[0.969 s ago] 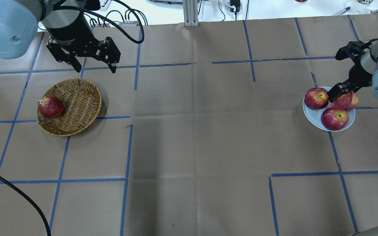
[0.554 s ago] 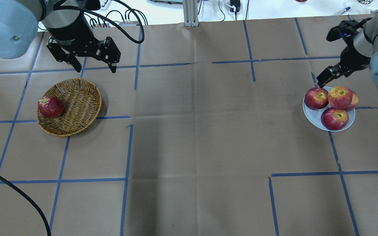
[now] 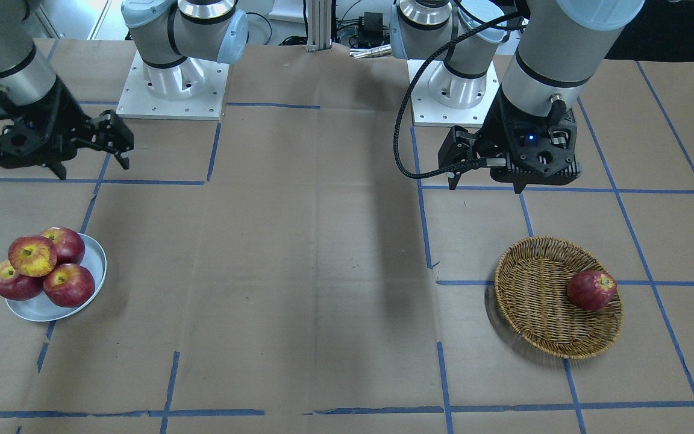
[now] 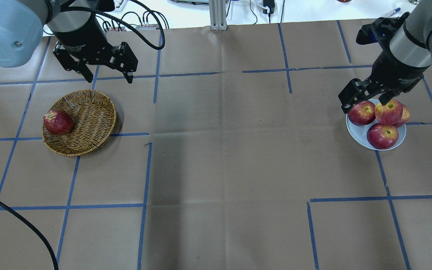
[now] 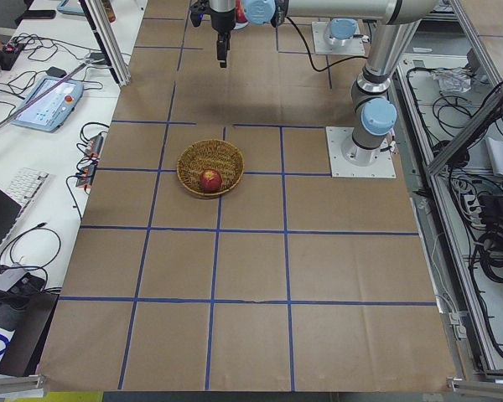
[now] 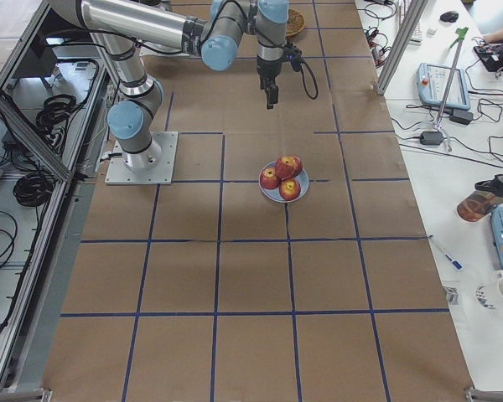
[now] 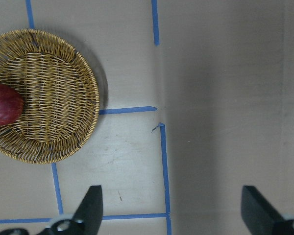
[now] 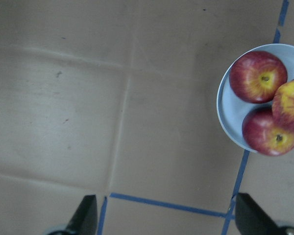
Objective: Transfer apple from basket to plate
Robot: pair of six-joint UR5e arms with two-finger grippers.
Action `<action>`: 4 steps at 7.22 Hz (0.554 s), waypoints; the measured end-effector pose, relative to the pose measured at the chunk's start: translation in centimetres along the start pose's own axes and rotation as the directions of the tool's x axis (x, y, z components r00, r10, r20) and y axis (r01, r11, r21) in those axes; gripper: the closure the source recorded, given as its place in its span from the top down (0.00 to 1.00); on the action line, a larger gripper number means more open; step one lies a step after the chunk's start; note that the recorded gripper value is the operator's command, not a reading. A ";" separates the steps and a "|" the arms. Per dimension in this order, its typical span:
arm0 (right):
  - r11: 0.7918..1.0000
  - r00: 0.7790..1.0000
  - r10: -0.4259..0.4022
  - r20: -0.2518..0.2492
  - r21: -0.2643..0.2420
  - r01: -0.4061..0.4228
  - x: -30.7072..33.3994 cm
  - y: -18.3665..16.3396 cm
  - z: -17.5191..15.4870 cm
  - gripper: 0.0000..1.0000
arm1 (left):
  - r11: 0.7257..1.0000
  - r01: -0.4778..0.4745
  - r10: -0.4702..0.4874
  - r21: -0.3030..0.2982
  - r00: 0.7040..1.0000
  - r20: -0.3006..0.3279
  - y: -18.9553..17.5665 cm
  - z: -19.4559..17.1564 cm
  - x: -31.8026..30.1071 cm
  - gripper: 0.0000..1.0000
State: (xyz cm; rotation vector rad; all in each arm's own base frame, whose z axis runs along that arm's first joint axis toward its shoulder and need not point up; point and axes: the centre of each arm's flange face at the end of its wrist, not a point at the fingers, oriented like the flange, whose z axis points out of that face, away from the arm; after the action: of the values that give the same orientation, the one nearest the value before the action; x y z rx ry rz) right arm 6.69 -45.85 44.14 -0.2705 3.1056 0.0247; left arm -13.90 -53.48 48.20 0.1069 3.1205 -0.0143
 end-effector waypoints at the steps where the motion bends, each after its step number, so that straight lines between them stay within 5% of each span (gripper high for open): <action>1: 0.999 0.999 0.042 -0.002 -0.011 -0.042 -3.4 1.3 -0.9 1.00 | 1.000 0.000 0.000 -0.001 1.000 0.000 0.0 0.0 0.0 0.99; 4: 0.987 0.988 0.156 -0.018 -0.025 -0.156 -7.1 1.5 -3.3 1.00 | 1.000 0.001 -0.001 0.003 1.000 0.003 0.1 -0.2 0.0 0.99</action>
State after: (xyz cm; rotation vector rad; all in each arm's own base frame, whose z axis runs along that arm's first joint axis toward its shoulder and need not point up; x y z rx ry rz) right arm 13.32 -43.22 47.67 -0.0271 3.1361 0.0662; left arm -13.87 -53.42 48.40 0.1051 3.1179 -0.0195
